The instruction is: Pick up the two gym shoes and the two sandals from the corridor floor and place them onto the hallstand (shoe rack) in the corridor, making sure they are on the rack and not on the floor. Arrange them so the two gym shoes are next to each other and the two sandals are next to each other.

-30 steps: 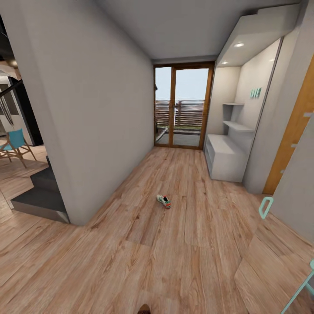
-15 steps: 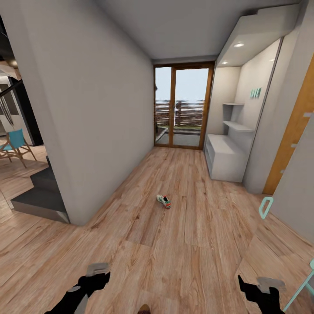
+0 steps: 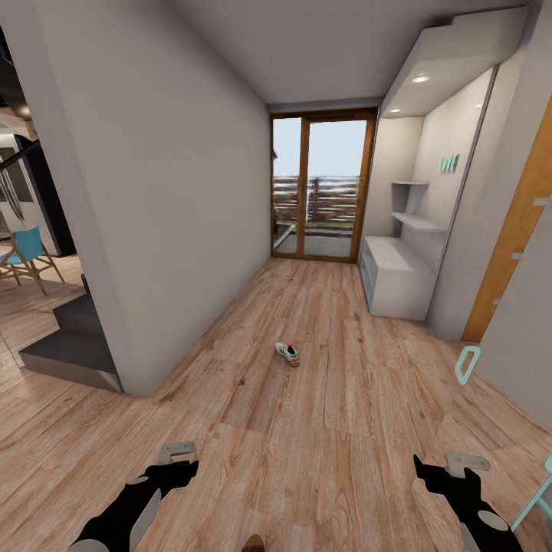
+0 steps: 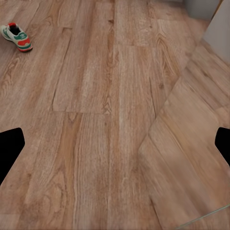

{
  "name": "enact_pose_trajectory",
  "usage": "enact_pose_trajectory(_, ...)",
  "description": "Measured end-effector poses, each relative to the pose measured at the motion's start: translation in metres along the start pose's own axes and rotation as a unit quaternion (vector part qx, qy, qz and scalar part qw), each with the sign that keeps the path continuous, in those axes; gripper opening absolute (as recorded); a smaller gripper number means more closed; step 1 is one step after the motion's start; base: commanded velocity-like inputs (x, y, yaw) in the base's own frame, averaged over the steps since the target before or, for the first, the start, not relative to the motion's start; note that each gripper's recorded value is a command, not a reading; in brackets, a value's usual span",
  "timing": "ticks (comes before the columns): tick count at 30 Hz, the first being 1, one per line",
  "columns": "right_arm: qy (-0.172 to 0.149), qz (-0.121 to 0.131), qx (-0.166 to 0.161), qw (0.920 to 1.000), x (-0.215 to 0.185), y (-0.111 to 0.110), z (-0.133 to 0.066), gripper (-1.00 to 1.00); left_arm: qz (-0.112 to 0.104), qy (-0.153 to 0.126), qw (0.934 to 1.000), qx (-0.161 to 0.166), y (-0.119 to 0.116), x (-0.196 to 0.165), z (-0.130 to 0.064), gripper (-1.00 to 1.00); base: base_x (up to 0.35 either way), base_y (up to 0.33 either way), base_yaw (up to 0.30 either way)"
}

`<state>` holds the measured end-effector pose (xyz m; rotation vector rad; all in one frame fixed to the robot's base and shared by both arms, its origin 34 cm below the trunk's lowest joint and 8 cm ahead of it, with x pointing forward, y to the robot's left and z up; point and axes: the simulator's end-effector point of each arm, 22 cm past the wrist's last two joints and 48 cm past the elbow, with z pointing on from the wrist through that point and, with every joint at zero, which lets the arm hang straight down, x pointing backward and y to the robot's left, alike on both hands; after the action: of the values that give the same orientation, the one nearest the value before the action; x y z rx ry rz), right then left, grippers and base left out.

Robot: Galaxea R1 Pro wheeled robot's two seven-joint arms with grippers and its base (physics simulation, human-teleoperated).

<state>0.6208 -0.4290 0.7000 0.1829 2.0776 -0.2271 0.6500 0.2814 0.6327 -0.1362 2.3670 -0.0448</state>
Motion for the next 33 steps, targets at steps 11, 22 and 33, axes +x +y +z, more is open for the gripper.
enact_pose_trajectory(11, 0.011, 0.003, -0.001, 0.9999, -0.022, 0.001, 0.011, 1.0, 0.005, -0.013, 0.9999, 0.0, 0.005, -0.009, 0.0, 1.0, 0.0, 0.0, 0.0)
enact_pose_trajectory(22, 0.01, 0.002, -0.002, 0.9999, -0.026, 0.002, 0.012, 1.0, 0.005, -0.014, 0.9999, 0.003, 0.0, -0.01, 0.001, 1.0, 0.0, 0.0, -0.001)
enact_pose_trajectory(33, 0.01, 0.002, -0.002, 0.9999, -0.026, 0.002, 0.012, 1.0, 0.005, -0.016, 0.9999, 0.002, 0.003, -0.01, 0.001, 1.0, 0.0, 0.0, -0.28)
